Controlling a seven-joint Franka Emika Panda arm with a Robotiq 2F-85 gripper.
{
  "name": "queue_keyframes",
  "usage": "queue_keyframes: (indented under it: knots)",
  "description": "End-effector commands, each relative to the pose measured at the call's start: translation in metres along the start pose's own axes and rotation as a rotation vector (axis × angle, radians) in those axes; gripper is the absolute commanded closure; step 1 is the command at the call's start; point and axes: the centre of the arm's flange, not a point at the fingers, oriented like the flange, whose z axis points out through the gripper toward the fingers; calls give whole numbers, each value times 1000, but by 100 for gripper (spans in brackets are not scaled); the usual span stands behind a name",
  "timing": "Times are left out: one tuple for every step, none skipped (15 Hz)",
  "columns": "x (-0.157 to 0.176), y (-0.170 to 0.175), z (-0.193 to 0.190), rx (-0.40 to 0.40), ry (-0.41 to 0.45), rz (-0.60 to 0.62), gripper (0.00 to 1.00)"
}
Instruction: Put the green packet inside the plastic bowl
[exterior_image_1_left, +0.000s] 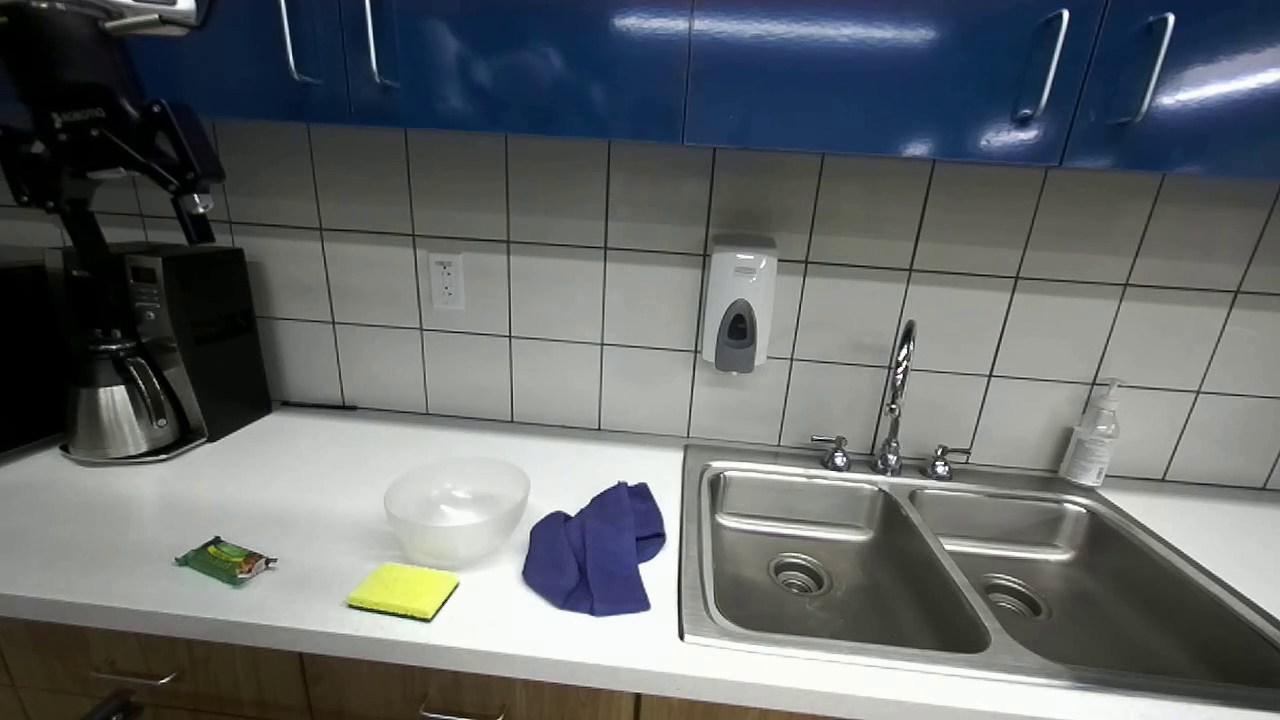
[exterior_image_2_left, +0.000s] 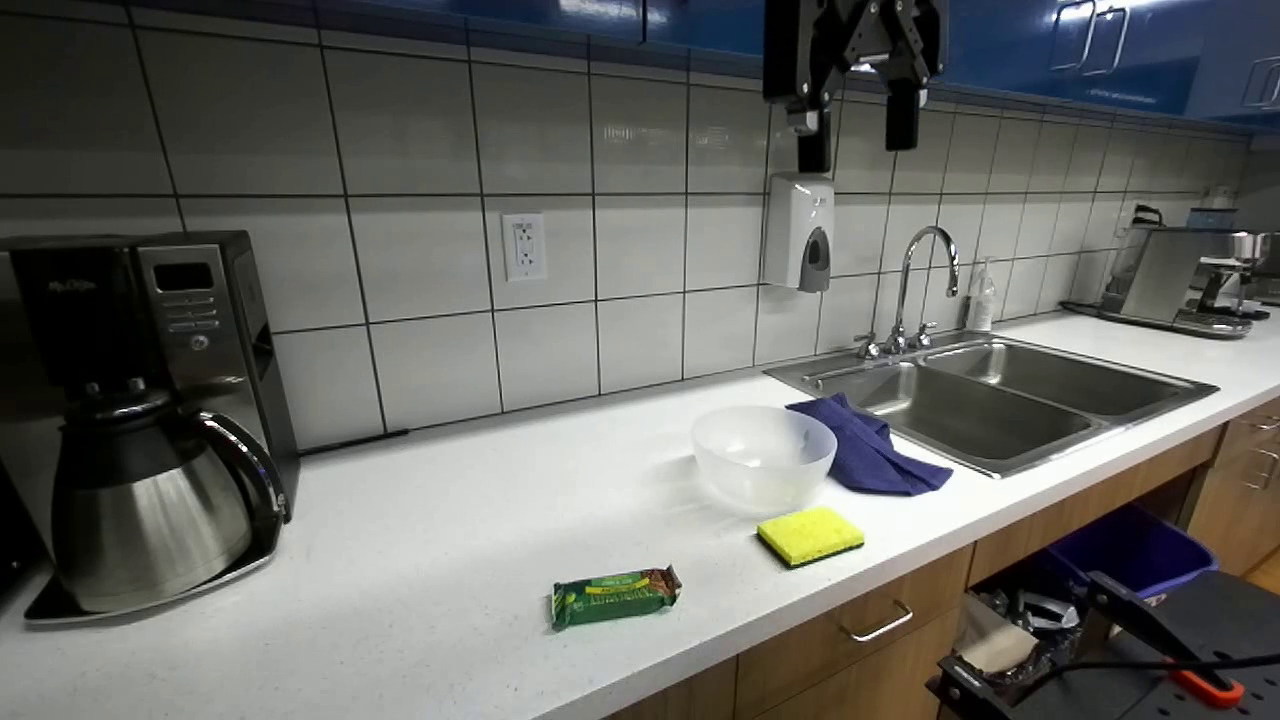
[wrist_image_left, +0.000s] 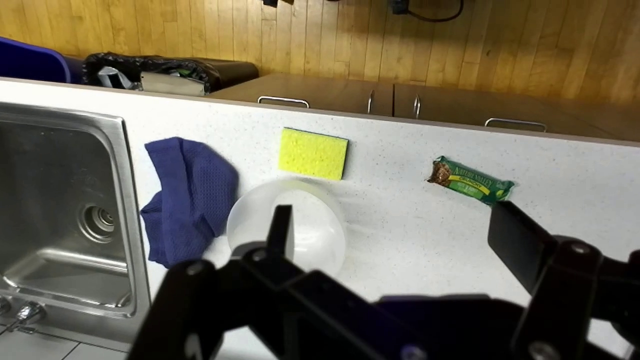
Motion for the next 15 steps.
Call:
queue_keyframes:
  knots:
    - [22,-5,22,-20,-9,-57,0]
    - [26,-7,29,-21,-15,-70,0]
    - [30,-10,35,-24,-18,-81,0]
    - [35,-13,42,-23,-22,-97,0]
    - [40,-18,49,-24,-26,-114,0]
    - [45,-22,56,-27,-27,-128,0]
    - [49,-27,63,-27,-30,-149,0]
    - [54,-31,70,-26,-31,-169,0]
    - [57,-35,76,-25,-33,-188,0]
    - [62,-40,83,-23,-33,-210,0]
    - [65,-44,89,-22,-35,-229,0]
    - [69,-48,96,-17,-34,-254,0]
    - [73,-51,102,-15,-36,-276,0]
    - [76,-55,109,-12,-37,-301,0]
    - [79,-58,116,-10,-40,-322,0]
